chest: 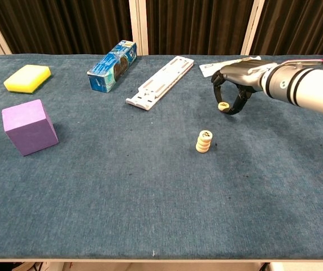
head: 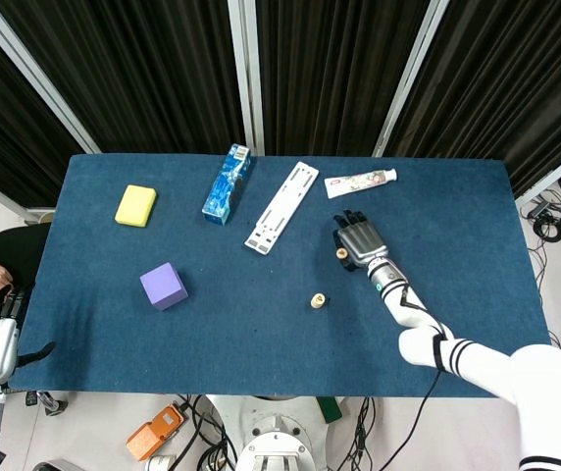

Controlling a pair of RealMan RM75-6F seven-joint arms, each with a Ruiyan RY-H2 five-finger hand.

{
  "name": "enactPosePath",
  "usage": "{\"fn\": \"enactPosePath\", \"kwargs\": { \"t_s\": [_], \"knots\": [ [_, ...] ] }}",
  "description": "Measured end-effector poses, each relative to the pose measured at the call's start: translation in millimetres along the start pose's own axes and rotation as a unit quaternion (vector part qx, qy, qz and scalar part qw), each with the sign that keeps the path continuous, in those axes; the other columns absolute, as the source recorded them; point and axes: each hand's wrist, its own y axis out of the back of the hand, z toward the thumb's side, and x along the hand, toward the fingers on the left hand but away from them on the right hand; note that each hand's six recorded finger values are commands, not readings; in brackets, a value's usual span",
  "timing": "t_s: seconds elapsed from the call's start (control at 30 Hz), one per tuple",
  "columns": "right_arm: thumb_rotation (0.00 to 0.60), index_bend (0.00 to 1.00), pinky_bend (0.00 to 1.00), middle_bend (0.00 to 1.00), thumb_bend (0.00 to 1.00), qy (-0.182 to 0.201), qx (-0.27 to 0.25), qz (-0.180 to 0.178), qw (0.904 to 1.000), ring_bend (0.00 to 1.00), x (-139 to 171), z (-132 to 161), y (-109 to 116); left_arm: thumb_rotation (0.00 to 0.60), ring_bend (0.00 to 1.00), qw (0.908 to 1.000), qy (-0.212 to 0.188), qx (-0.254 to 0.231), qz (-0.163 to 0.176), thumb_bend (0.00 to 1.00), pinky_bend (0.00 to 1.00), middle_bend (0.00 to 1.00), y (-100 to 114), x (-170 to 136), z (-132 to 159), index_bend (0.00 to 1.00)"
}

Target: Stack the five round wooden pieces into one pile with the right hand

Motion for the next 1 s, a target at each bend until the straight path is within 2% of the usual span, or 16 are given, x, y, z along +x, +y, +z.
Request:
{"fn": "enactPosePath", "kwargs": {
  "t_s": [0.23, 0.4, 0.57, 1.0],
  "knots": [
    [0.600, 0.58, 0.14, 0.18, 0.50, 0.071, -0.007, -0.015, 0.9973, 0.10, 38, 29, 21, 0.600, 0.07, 1.0000, -0.003, -0.002, 0.000, 0.03, 0.02, 0.11, -1, 2, 2, 0.09],
    [0.600, 0.57, 0.14, 0.18, 0.50, 0.117, 0.017, -0.016, 0.9929, 0.10, 70, 46, 27, 0.600, 0.07, 1.0000, -0.005, -0.004, -0.001, 0.03, 0.02, 0.11, -2, 3, 3, 0.09],
    [0.600, 0.57, 0.14, 0.18, 0.50, 0.134, 0.046, -0.006, 0.9899, 0.10, 79, 56, 18, 0.600, 0.07, 1.0000, -0.004, -0.004, -0.004, 0.03, 0.02, 0.11, -4, 2, 2, 0.09],
    [0.600, 0.56, 0.14, 0.18, 0.50, 0.146, 0.070, 0.003, 0.9867, 0.10, 79, 70, 9, 0.600, 0.07, 0.9999, 0.001, -0.008, -0.008, 0.03, 0.02, 0.11, -8, 0, -2, 0.09]
  ]
}}
